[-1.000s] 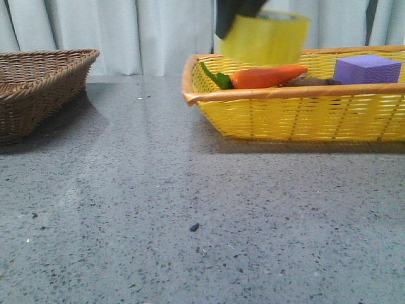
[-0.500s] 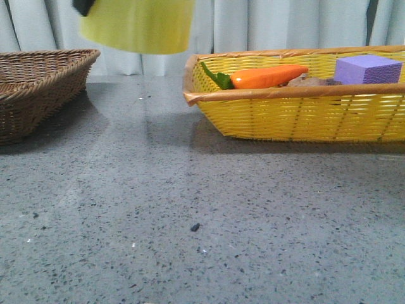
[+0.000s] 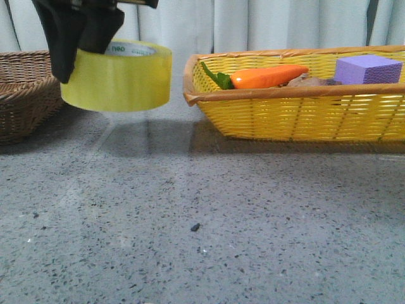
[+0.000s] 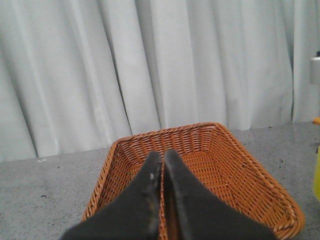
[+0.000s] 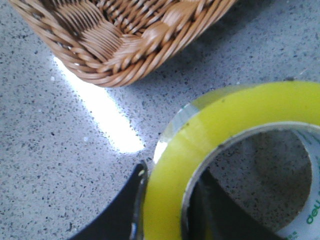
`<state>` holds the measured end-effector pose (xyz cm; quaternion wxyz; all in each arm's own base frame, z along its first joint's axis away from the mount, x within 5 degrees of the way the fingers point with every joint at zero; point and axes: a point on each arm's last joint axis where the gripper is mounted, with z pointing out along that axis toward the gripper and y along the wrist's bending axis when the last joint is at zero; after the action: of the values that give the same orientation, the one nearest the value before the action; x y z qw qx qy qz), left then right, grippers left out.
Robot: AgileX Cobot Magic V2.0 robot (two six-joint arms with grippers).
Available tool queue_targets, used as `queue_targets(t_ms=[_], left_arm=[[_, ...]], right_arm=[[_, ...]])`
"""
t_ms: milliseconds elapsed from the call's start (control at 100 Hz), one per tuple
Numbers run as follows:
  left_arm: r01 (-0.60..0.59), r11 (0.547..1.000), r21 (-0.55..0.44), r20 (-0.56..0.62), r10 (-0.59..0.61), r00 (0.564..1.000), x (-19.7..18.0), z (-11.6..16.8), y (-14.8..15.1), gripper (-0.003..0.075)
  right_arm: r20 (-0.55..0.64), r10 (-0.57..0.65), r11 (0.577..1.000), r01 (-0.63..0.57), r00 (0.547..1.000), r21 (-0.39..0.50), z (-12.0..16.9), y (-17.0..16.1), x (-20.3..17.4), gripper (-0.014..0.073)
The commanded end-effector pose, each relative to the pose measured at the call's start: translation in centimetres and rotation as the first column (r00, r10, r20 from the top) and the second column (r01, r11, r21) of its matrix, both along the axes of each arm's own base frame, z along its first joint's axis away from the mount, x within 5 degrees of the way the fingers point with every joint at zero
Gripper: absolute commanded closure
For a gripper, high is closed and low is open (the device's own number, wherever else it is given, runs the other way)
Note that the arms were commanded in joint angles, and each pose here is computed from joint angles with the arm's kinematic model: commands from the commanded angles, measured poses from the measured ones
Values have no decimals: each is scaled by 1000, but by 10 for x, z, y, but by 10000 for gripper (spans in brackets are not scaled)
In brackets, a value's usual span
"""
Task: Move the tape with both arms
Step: 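Lift the tape roll with the right gripper and carry it toward the brown basket, then set the tape roll on the table and open the right gripper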
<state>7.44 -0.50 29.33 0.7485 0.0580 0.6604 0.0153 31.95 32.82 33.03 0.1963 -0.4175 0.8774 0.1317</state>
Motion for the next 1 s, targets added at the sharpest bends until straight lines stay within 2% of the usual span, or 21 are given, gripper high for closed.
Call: queue_targets(t_ms=[0, 160, 520, 590, 760, 990], left_arm=[[4, 1000, -22, 81, -3, 997, 0, 16, 0, 741], [4, 1000, -22, 81, -3, 997, 0, 16, 0, 741], [4, 1000, -22, 81, -3, 997, 0, 16, 0, 741], [4, 1000, -22, 81, -3, 997, 0, 16, 0, 741], [4, 1000, -22, 81, -3, 997, 0, 16, 0, 741], [2, 1000, -21, 60, -1, 998, 1, 14, 0, 741]], right_arm=[[51, 14, 999, -16, 999, 28, 32, -10, -9, 578], [30, 14, 1000, -15, 999, 2, 17, -5, -4, 577], [30, 11, 1000, -11, 999, -12, 7, -1, 1, 573], [32, 11, 1000, -11, 999, -11, 7, -1, 2, 526], [37, 10, 1000, -10, 999, -5, 8, -1, 2, 307], [44, 10, 1000, -10, 999, 2, 14, -3, 0, 299]])
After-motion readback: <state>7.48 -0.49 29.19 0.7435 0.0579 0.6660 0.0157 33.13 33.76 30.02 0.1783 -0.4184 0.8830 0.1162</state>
